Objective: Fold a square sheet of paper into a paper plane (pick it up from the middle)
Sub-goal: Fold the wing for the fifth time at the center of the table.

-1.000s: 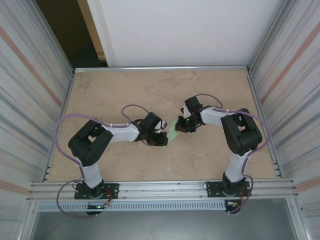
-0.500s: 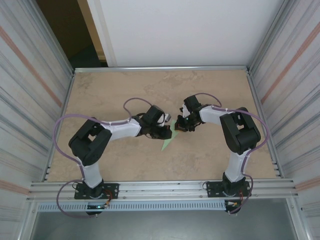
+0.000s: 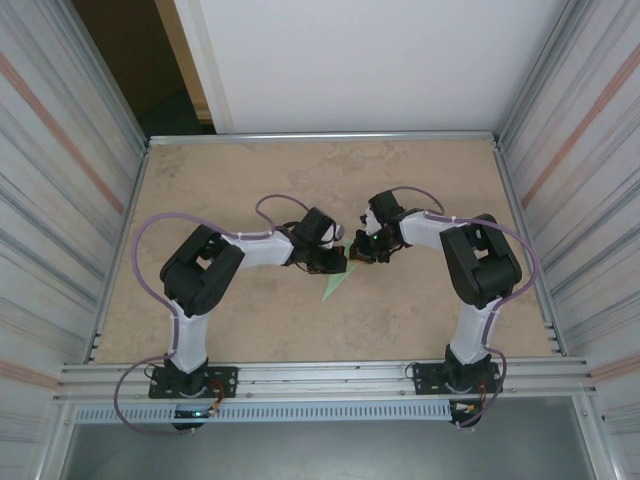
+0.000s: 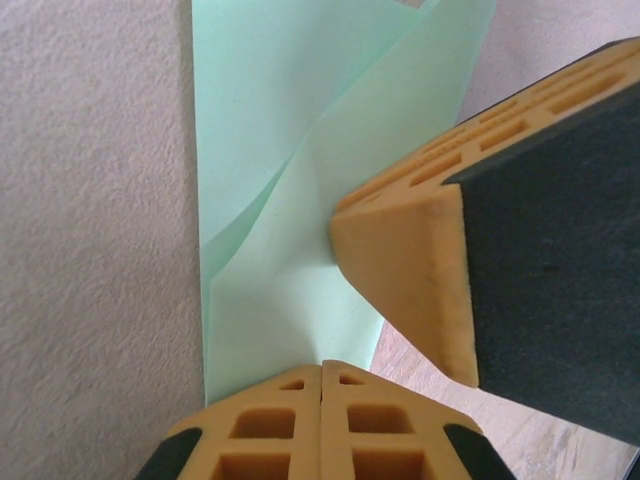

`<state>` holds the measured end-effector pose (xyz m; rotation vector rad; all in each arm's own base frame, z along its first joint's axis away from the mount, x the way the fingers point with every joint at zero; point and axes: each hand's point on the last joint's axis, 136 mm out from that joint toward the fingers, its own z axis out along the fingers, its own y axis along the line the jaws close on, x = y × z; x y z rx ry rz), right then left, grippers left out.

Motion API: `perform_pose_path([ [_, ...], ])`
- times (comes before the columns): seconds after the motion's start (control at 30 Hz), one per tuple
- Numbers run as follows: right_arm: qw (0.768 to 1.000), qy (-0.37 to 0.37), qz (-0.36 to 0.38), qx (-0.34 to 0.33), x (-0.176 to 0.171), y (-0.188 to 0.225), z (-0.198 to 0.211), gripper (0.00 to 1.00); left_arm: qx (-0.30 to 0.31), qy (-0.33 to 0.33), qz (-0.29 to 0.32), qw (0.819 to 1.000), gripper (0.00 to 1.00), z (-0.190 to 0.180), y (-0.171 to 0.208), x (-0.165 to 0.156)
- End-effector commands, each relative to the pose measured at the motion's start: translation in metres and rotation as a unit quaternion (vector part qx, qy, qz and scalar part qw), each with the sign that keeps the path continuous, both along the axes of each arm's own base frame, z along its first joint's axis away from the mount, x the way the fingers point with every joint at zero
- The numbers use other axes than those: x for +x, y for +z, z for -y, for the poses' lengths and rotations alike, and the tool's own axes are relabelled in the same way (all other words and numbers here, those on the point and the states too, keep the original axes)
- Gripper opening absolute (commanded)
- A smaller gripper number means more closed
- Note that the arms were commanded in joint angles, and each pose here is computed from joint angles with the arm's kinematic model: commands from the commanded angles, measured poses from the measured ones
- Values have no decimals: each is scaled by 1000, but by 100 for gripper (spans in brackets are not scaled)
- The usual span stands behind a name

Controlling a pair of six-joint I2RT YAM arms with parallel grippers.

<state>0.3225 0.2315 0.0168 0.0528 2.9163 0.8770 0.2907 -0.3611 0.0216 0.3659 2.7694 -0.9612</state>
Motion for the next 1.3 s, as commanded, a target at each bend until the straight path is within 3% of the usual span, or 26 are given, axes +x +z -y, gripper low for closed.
perform_pose_path([
  [0.0, 999, -19, 27, 27, 6, 27, 2, 3, 57, 15, -33, 998, 0, -24, -27, -14],
  [0.1, 999, -24, 32, 36, 4, 33, 0, 1, 60, 15, -37, 997, 0, -27, -32, -17],
  [0.3, 999, -9, -1, 38, -15, 12, -6, 0, 61, 13, -36, 997, 0, -27, -32, -17],
  [0.53, 999, -32, -23, 16, -13, -13, 7, 0, 67, 14, -39, 997, 0, -30, -35, -20],
  [0.7, 997, -73, -20, 3, 6, -23, 34, 0, 82, 20, -48, 995, 0, -40, -43, -25],
  [1.0, 987, -158, -1, -2, 70, -20, 85, 0, 104, 22, -70, 992, 0, -58, -62, -38],
  [1.13, 987, -158, 30, -6, 81, 6, 84, 0, 67, 9, -61, 996, 0, -36, -34, -24],
  [1.27, 985, -147, 85, -7, 76, 54, 69, 4, -15, 12, -4, 1000, 4, -1, 42, 12],
])
